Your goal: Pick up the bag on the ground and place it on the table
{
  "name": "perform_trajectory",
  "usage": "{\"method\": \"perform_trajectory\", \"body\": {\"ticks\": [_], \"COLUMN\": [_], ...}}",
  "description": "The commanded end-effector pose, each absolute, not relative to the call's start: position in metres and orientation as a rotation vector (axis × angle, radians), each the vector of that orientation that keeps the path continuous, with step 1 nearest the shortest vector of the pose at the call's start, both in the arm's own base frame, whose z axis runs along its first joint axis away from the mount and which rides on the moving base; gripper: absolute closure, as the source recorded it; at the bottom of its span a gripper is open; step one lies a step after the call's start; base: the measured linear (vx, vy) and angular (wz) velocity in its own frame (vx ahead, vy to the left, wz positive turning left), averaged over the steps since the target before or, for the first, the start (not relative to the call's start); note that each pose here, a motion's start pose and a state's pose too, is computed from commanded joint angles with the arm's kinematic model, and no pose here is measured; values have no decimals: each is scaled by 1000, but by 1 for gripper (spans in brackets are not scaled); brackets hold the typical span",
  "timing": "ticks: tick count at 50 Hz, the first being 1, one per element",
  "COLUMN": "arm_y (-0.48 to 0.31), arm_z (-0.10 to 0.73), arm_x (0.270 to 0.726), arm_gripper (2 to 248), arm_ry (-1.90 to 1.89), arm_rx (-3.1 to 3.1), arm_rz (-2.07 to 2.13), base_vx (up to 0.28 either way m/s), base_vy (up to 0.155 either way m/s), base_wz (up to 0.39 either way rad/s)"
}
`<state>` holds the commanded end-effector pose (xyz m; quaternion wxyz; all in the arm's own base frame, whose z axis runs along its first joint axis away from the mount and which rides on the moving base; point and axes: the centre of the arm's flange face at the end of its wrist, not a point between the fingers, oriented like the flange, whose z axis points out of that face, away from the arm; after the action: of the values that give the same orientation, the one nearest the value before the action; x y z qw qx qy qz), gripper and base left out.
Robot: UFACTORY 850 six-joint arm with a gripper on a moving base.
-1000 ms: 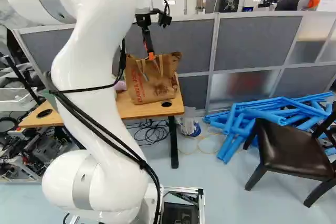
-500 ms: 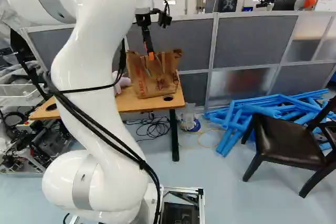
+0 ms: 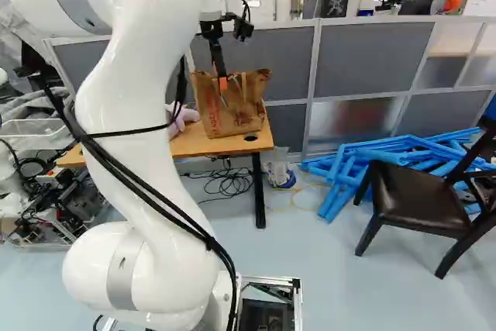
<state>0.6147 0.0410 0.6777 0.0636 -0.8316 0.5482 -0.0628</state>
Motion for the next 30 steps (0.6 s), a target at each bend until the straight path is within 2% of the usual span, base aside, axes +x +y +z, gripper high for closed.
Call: {"method": "perform_trajectory", "body": {"ticks": [30], "arm_y": [41], "arm_z": [676], "arm_x": [614], "arm_gripper": [3], "arm_ry": [1645], "arm_rx": [-2514], "arm_rz": [-198], "base_vx": [-9], "base_vy": [0], "base_wz": [0]}}
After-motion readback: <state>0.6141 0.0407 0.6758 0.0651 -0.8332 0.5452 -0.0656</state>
